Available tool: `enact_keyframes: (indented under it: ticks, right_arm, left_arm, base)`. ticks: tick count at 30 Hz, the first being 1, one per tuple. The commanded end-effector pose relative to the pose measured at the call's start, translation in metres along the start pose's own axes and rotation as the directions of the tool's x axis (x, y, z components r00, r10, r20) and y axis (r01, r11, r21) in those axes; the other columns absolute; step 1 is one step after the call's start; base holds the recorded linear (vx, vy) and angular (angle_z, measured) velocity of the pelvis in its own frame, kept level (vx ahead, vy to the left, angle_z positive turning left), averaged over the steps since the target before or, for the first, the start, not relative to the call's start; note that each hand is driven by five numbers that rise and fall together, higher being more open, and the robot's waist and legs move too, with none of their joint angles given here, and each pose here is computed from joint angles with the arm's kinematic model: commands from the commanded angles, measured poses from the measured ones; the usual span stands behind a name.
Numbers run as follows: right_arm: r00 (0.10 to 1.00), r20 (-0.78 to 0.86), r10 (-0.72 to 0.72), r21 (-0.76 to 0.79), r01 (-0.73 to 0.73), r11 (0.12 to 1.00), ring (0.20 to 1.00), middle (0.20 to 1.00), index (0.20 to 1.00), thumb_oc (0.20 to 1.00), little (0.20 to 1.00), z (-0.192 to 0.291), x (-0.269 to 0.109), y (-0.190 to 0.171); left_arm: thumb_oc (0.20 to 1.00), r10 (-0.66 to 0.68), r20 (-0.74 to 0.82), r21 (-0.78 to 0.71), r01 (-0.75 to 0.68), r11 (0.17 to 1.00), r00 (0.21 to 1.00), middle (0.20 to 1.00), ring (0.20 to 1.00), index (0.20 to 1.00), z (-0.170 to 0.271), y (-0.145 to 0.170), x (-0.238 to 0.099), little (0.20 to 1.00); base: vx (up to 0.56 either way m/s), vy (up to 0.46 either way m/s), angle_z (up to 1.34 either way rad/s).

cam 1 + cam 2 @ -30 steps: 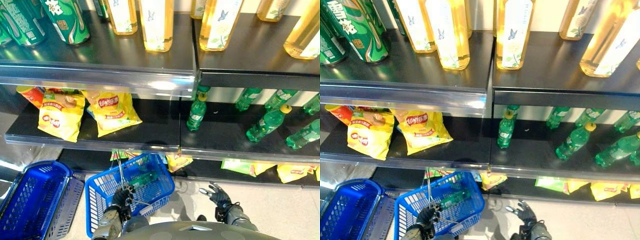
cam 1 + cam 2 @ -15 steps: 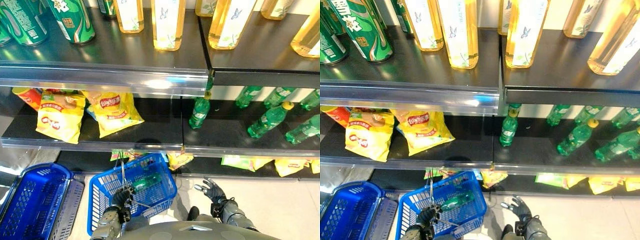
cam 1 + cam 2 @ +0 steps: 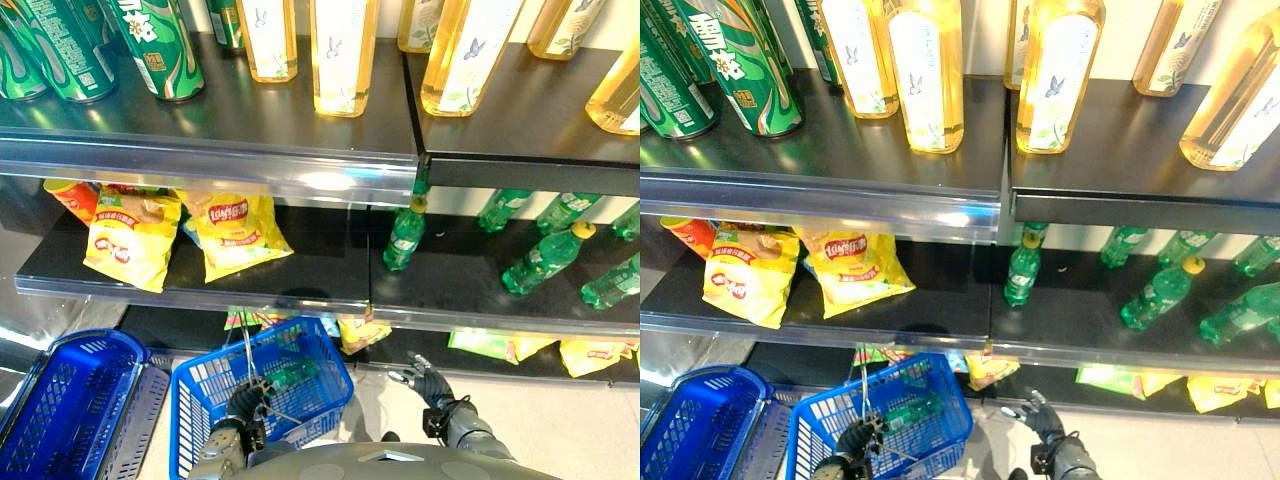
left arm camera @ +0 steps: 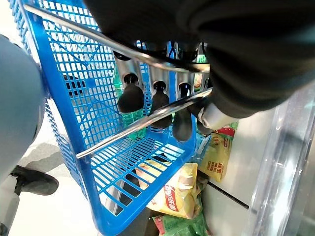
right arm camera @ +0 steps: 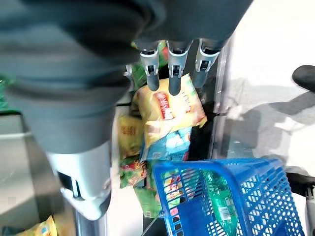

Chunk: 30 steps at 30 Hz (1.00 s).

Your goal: Pick up the snacks into the basket

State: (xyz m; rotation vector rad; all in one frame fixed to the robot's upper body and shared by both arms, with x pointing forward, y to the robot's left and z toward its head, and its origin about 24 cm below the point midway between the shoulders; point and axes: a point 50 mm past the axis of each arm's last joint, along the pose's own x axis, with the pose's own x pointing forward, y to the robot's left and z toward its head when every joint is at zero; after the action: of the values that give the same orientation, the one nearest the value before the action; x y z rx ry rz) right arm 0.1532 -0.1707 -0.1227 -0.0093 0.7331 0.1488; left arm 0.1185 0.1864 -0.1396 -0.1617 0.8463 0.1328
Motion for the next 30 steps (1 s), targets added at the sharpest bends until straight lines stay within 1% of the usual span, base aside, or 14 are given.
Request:
enact_keyframes:
  ticks: [1, 11, 16, 20, 23, 24, 30]
  right_arm:
    - [0.986, 0.139, 0.087, -0.108, -0.072, 0.992, 1.0, 1.0, 1.0, 1.0, 1.0, 0.031, 0.006, 0.01]
    - [0.973, 0.196, 0.122, -0.155, -0.092, 0.984, 1.0, 1.0, 1.0, 1.0, 1.0, 0.045, 0.004, 0.012]
    - [0.98, 0.176, 0.094, -0.146, -0.069, 0.987, 1.0, 1.0, 1.0, 1.0, 1.0, 0.043, 0.008, 0.008]
    - [0.974, 0.216, 0.06, -0.144, -0.029, 0.989, 1.0, 1.0, 1.0, 1.0, 1.0, 0.055, 0.01, -0.002]
    - [0.974, 0.221, 0.052, -0.147, -0.019, 0.989, 1.0, 1.0, 1.0, 1.0, 1.0, 0.055, 0.008, -0.005]
    - [0.978, 0.206, 0.035, -0.148, -0.004, 0.989, 1.0, 1.0, 1.0, 1.0, 1.0, 0.051, 0.006, -0.009]
    - [0.966, 0.253, 0.045, -0.14, -0.009, 0.99, 1.0, 1.0, 1.0, 1.0, 1.0, 0.061, 0.005, -0.007]
  left_arm:
    - [0.2, -0.099, 0.273, 0.056, 0.087, 0.995, 0.957, 0.2, 0.2, 0.2, 0.061, -0.014, 0.007, 0.2]
    - [0.2, -0.088, 0.304, 0.039, 0.08, 0.996, 0.949, 0.2, 0.2, 0.2, 0.068, -0.01, 0.006, 0.2]
    - [0.2, -0.082, 0.307, 0.033, 0.075, 0.997, 0.948, 0.2, 0.2, 0.2, 0.069, -0.009, 0.007, 0.2]
    - [0.2, -0.116, 0.341, 0.062, 0.101, 0.993, 0.933, 0.2, 0.2, 0.2, 0.083, -0.018, 0.01, 0.2]
    - [0.2, -0.14, 0.332, 0.079, 0.121, 0.99, 0.933, 0.2, 0.2, 0.2, 0.083, -0.025, 0.012, 0.2]
    - [0.2, -0.143, 0.309, 0.08, 0.124, 0.989, 0.94, 0.2, 0.2, 0.2, 0.075, -0.029, 0.012, 0.2]
    - [0.2, -0.147, 0.367, 0.096, 0.12, 0.988, 0.918, 0.2, 0.2, 0.2, 0.091, -0.023, 0.008, 0.2]
  base:
    - [0.0, 0.0, 0.0]
    - [-0.01, -0.054, 0.0]
    - [-0.03, -0.073, 0.01]
    - [-0.12, -0.032, 0.16]
    - [0.03, 0.127, 0.36]
    - [-0.04, 0.239, 0.15]
    - [-0.12, 0.115, 0.17]
